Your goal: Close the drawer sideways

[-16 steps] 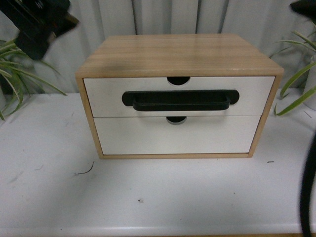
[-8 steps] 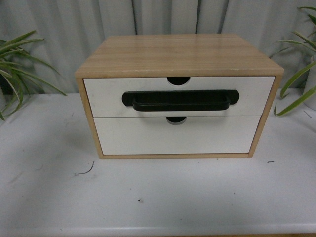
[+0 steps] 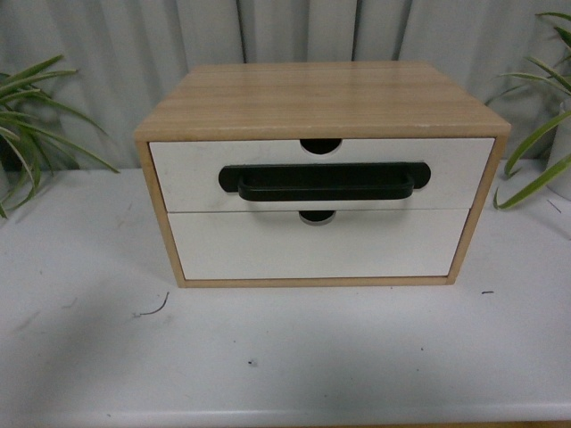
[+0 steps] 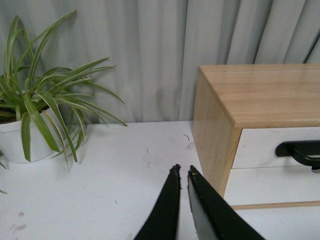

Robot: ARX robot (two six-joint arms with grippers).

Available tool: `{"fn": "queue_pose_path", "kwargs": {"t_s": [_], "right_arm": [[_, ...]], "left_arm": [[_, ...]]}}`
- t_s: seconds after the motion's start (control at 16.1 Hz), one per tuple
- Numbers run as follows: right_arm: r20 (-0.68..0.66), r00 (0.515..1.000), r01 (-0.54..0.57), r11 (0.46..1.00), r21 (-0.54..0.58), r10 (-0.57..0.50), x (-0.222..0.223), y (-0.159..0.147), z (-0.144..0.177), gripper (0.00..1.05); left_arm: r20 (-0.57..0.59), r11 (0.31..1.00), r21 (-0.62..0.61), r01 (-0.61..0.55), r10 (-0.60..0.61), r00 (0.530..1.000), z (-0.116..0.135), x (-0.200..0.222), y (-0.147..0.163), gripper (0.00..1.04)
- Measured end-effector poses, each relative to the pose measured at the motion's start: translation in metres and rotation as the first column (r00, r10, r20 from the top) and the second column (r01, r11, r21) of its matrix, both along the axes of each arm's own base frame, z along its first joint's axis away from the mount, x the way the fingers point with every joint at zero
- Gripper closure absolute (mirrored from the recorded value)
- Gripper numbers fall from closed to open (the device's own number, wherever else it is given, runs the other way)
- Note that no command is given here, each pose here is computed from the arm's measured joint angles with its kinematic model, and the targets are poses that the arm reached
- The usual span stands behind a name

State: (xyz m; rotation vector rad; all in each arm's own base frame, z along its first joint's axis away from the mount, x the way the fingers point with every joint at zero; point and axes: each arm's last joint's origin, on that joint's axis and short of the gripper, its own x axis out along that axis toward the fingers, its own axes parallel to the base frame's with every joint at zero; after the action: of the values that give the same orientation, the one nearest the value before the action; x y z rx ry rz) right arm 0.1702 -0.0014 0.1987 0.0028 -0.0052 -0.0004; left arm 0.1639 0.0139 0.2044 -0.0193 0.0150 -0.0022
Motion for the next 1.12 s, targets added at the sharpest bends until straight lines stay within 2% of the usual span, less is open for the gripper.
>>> {"fn": "queue_pose_path", "kwargs": {"t_s": [0.06, 0.12, 0.25, 0.62, 0.81, 1.12], "right_arm": [[-0.011, 1.000, -0.021, 1.000, -0.001, 0.021, -0.006, 0.003, -0.006, 1.03], [-0.019, 1.000, -0.007, 1.000, -0.001, 0.007, -0.012, 0.002, -0.011, 1.03], [-0.008, 1.000, -0.001, 1.000, -0.001, 0.001, -0.022, 0.001, -0.015, 1.03], [-0.005, 1.000, 0.000, 1.000, -0.001, 0.000, -0.041, 0.001, -0.030, 1.03], [-0.007, 1.000, 0.000, 1.000, -0.001, 0.000, -0.043, 0.001, -0.030, 1.03], [0.016, 1.000, 0.000, 1.000, -0.001, 0.000, -0.048, 0.001, -0.027, 1.03]], "left_arm": [[0.005, 1.000, 0.003, 0.002, -0.002, 1.000, -0.004, -0.005, -0.002, 1.03], [0.014, 1.000, 0.005, -0.022, 0.022, 1.000, -0.006, -0.010, -0.006, 1.03], [0.006, 1.000, 0.008, 0.016, -0.016, 1.000, -0.016, -0.019, -0.015, 1.03], [0.011, 1.000, 0.008, -0.004, 0.004, 1.000, -0.028, -0.038, -0.014, 1.03], [0.038, 1.000, 0.009, -0.004, 0.004, 0.999, -0.030, -0.041, -0.014, 1.03], [0.020, 1.000, 0.009, -0.004, 0.004, 1.000, -0.035, -0.043, -0.014, 1.03]]}}
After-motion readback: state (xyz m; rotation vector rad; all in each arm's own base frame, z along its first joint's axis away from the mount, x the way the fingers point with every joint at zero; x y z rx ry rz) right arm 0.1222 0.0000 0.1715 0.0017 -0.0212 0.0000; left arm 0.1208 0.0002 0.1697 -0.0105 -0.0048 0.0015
